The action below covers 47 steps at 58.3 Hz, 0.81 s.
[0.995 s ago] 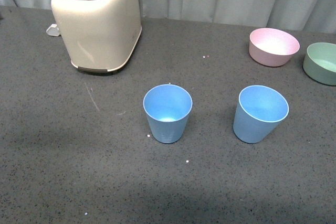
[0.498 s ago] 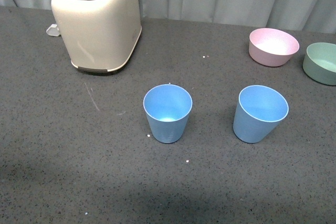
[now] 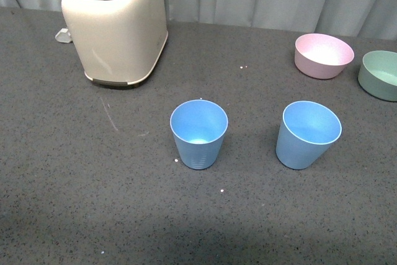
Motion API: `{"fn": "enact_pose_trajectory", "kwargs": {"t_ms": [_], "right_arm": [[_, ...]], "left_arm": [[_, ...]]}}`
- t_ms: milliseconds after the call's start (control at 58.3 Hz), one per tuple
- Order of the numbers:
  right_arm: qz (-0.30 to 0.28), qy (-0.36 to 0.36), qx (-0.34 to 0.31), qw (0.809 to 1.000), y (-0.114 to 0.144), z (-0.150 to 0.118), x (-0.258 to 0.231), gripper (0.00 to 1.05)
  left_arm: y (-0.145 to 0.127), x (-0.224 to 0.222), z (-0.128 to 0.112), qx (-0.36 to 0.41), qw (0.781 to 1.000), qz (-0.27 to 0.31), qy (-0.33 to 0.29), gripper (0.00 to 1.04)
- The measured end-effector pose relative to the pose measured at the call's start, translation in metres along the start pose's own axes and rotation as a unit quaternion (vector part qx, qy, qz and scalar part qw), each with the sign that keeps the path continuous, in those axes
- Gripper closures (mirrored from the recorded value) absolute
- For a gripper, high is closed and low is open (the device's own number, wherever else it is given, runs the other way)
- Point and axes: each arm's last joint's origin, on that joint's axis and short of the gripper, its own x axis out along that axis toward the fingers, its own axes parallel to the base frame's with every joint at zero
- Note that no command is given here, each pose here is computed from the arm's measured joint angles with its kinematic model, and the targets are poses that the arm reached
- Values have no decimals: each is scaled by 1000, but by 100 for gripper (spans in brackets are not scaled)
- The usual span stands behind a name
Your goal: Stack blue cups with both arms
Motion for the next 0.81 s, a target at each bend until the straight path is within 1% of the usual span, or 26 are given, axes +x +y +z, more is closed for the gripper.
{"fn": "enact_pose_trajectory", "kwargs": {"t_ms": [806], "right_arm": [[0,0,0,1000,0,0,0,10]], "left_arm": [[0,-24,4,0,1000,0,-7,101]]}}
